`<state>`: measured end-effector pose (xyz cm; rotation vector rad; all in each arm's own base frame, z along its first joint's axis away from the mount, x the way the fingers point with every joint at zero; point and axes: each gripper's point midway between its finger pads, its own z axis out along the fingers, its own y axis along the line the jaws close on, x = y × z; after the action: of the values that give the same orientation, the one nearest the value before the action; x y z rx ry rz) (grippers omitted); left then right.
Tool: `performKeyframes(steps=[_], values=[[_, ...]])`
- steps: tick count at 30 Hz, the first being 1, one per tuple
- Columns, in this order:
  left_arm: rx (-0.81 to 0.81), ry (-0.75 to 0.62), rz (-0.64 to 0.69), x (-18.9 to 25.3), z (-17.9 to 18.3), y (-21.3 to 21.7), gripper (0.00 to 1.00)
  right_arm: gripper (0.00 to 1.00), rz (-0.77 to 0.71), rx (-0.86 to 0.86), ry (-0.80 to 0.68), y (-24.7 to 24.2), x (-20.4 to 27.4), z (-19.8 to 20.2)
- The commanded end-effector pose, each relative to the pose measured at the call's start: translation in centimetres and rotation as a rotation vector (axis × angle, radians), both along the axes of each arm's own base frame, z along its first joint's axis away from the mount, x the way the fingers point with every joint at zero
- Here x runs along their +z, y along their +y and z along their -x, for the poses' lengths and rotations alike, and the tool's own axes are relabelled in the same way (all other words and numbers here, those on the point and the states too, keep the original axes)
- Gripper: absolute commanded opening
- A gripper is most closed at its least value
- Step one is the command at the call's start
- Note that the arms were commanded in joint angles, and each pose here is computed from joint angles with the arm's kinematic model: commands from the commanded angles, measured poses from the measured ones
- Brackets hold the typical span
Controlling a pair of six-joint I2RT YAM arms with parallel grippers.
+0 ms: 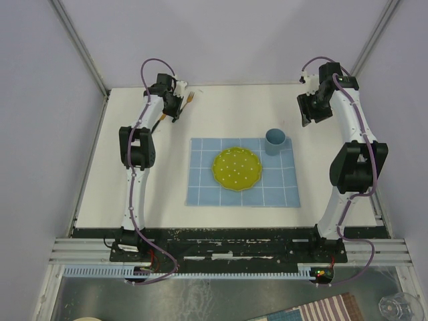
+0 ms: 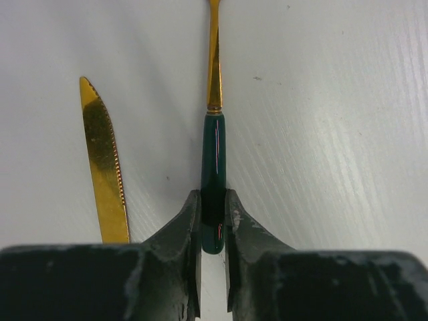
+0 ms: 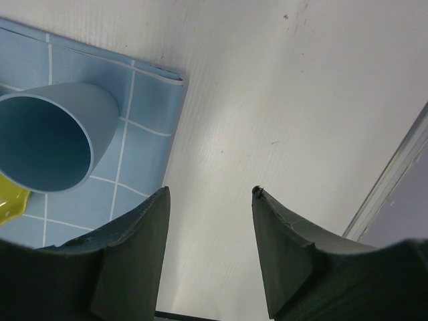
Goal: Set the dinner table for one person
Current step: Pick up the fork at the center of the board.
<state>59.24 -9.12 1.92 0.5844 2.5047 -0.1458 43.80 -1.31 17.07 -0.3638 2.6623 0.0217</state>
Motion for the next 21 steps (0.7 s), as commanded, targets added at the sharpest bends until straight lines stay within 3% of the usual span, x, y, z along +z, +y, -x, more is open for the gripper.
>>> performKeyframes(steps=[1, 2, 7, 15, 21], values=[[-0.009, 0.334, -0.069, -7.5, 7.3, 1.2, 0.08, 0.60, 0.022, -0.001, -0.059, -0.5, 2.0, 0.1], [-0.009, 0.332, -0.069, -7.4, 7.3, 1.2, 0.04, 0.60, 0.022, 0.000, -0.058, -0.4, 2.0, 0.1], [-0.016, 0.292, -0.034, -5.3, 6.5, 0.6, 0.03, 0.60, 0.022, -0.002, -0.055, -0.4, 1.7, -0.2], [0.001, 0.178, 0.114, 2.1, 5.0, -2.1, 0.03, 0.59, 0.029, -0.006, -0.050, -0.6, 1.4, -0.3], [0.004, 0.210, 0.131, 5.8, 7.4, -2.2, 0.03, 0.59, 0.042, -0.008, -0.048, -0.8, 1.2, 0.1]])
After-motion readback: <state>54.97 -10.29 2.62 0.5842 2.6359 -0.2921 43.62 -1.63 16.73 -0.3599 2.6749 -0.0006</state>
